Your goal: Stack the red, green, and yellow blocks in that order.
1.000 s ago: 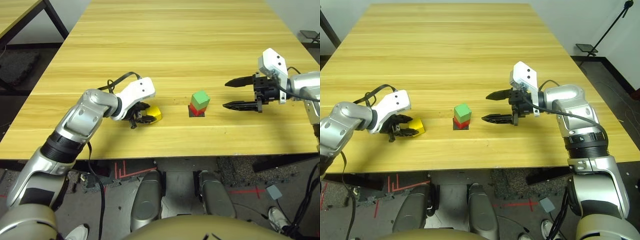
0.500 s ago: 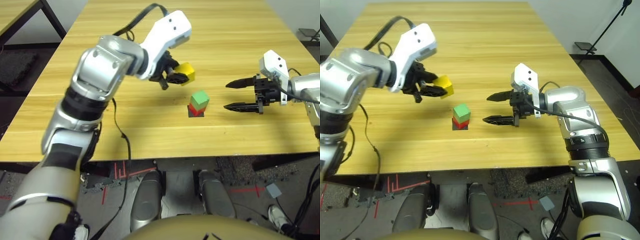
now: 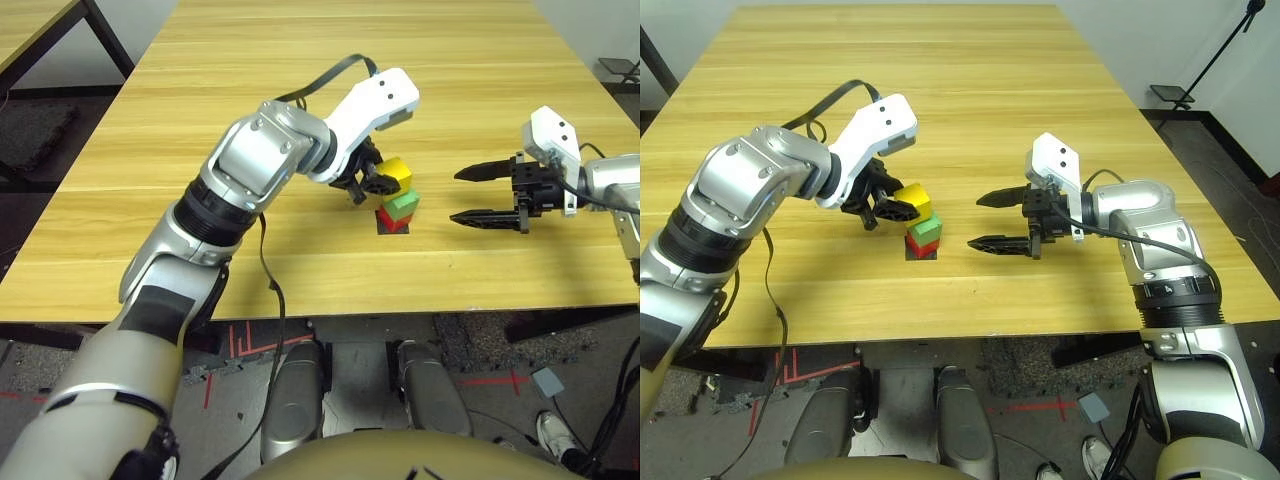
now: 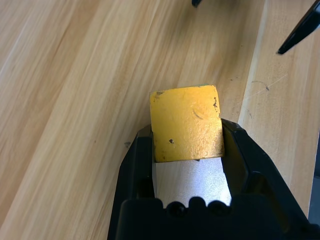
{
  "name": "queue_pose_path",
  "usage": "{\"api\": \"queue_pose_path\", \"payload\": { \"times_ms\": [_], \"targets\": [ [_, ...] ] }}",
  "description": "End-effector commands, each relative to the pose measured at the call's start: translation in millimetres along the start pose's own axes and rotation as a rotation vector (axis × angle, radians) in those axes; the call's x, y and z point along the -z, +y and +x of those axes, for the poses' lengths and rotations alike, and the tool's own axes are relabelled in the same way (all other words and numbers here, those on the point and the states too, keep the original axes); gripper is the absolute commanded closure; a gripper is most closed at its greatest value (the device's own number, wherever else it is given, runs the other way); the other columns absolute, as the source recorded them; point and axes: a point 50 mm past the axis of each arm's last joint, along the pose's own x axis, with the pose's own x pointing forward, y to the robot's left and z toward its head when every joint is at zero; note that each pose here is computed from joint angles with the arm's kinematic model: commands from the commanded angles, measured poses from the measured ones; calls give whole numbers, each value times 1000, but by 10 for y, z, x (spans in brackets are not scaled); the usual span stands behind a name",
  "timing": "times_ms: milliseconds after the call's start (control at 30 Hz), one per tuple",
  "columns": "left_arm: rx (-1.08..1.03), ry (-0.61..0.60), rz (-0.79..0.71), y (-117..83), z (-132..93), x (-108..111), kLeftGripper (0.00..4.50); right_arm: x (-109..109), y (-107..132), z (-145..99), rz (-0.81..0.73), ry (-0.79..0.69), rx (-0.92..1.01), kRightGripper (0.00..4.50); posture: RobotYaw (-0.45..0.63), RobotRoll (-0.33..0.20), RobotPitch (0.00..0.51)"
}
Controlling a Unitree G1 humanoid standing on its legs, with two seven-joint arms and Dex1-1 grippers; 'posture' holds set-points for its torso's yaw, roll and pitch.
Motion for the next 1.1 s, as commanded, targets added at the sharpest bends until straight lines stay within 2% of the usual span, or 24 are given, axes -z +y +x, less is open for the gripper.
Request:
{"api": "queue_pose_path", "payload": {
  "times_ms": [33,500,800,1100],
  "targets": [
    [15,10,6,-46,72,25,2560,7,21,-23,8,-7,1,0,195,16,116],
    [11,-2,21,-22,131,-88,2560,32,35,-19,21,-7,8,0,193,24,111],
    [10,-11,90,-58,52,-230,2560,51,35,15,27,-10,8,0,208,35,102],
    [13,-4,121,-94,16,-257,2560,49,15,40,24,-15,8,0,214,40,95]
  ]
}}
